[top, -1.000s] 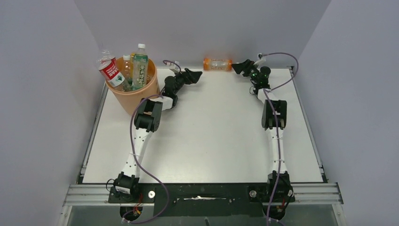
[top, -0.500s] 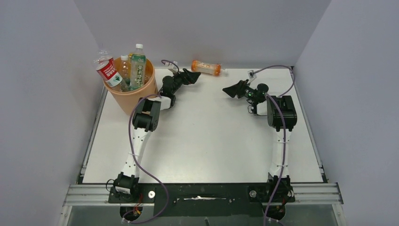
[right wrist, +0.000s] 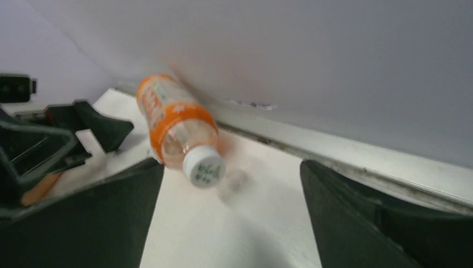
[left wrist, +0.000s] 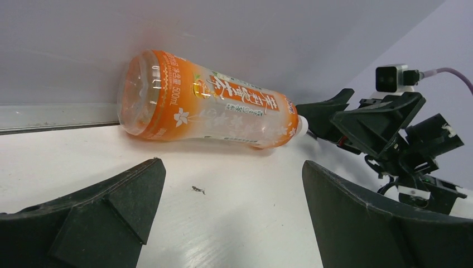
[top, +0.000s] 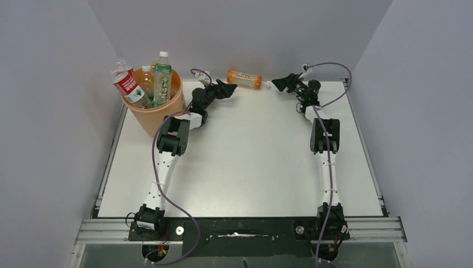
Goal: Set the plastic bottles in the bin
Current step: Move the plastic bottle to the center of the board.
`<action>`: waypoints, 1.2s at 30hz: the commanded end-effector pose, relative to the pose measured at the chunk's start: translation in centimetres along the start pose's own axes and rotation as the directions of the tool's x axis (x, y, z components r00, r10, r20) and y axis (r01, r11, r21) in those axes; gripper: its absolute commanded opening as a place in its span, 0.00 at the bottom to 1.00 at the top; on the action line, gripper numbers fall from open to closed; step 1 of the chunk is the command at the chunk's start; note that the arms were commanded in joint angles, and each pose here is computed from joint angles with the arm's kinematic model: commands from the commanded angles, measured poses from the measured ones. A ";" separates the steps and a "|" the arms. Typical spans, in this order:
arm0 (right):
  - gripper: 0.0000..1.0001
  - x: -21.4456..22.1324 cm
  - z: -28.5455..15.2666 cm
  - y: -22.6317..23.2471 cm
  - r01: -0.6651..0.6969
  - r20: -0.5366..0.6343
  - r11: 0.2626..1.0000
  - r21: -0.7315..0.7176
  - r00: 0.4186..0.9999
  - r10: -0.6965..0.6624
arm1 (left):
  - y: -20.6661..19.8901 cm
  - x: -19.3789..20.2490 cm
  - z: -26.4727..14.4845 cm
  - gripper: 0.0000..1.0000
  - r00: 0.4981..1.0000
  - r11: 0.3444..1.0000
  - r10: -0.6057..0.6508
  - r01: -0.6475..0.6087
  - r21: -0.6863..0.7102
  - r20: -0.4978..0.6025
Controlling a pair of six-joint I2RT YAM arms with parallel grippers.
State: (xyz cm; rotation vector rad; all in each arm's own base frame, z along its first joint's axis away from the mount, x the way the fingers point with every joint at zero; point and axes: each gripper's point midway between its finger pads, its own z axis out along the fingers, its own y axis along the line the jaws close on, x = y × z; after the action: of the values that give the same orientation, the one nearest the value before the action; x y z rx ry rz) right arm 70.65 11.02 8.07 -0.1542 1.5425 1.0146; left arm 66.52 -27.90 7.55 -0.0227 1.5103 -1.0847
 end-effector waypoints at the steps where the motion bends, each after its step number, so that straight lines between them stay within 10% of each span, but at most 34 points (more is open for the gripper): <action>1: 0.99 1.1 2.2 2.8 -0.043 -0.008 0.998 -0.056 0.999 0.043 | 0.5 -1.6 0.1 0.97 1.000 1.000 0.009 -0.009 0.010 0.024; 11: 0.98 3.9 4.7 8.4 -0.039 -0.040 0.980 -0.196 0.999 0.032 | -0.3 -2.3 -0.6 0.97 1.000 1.000 0.002 -0.003 0.027 0.016; 16: 0.80 5.0 2.1 11.8 -0.055 -0.090 0.952 -0.300 0.996 0.029 | -0.3 -2.4 -1.0 0.97 1.000 1.000 -0.007 0.007 0.029 0.020; 36: 0.62 9.2 1.8 15.3 0.005 -0.311 0.973 -0.232 0.947 -0.079 | -1.5 -2.7 -2.3 0.97 0.999 0.999 -0.026 0.026 0.032 0.023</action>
State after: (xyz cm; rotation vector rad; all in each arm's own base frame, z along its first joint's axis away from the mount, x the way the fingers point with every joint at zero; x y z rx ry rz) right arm 60.17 23.26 4.97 -0.4257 1.7089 1.2367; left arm 64.74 -26.52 7.51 -0.0344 1.5048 -1.1185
